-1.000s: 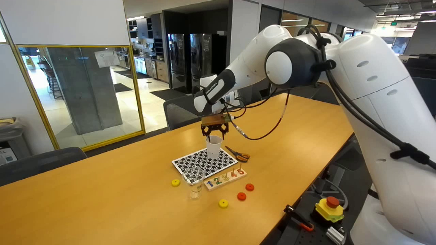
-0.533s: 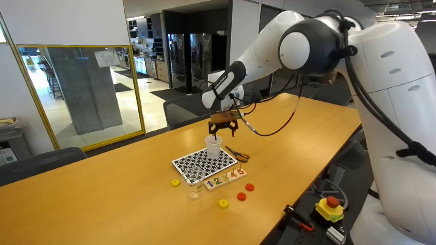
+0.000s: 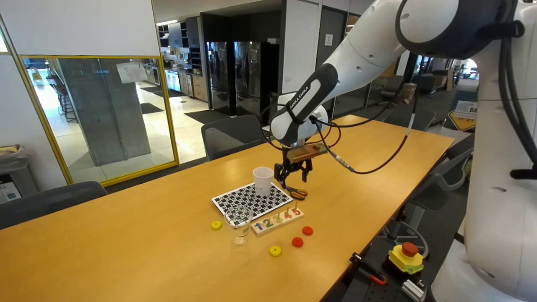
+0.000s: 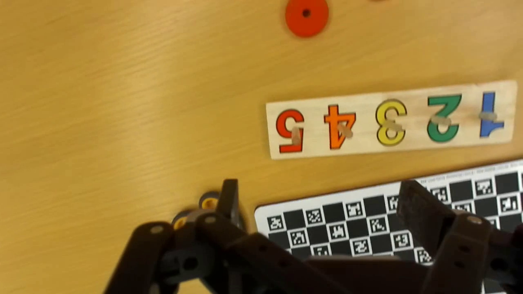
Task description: Pick up the orange tokens from the table and put them in the white cup. Put the yellow tokens in the colourless cup.
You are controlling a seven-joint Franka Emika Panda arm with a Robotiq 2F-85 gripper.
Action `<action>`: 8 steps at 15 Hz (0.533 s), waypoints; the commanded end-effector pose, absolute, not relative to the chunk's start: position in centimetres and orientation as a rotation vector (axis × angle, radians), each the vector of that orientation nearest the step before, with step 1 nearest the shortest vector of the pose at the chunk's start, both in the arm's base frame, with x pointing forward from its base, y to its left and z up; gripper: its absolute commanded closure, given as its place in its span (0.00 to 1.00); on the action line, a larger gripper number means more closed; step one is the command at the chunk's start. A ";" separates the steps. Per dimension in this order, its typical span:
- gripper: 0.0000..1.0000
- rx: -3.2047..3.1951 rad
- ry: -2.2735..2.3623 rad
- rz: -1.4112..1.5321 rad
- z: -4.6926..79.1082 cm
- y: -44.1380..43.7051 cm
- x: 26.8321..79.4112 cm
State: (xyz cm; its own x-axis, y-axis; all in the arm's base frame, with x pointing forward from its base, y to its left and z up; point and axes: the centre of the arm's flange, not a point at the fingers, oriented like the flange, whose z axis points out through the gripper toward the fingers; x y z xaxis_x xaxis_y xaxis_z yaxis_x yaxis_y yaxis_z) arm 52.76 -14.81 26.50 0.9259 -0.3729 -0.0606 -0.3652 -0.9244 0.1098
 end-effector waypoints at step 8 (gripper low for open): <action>0.00 3.116 -0.225 0.026 18.2 -12.6 44.3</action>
State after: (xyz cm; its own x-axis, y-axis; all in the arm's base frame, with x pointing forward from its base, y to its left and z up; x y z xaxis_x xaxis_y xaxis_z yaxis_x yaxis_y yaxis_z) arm 45.81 -12.70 19.14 0.9888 -0.1482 -0.0165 -0.1470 -0.9875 0.0575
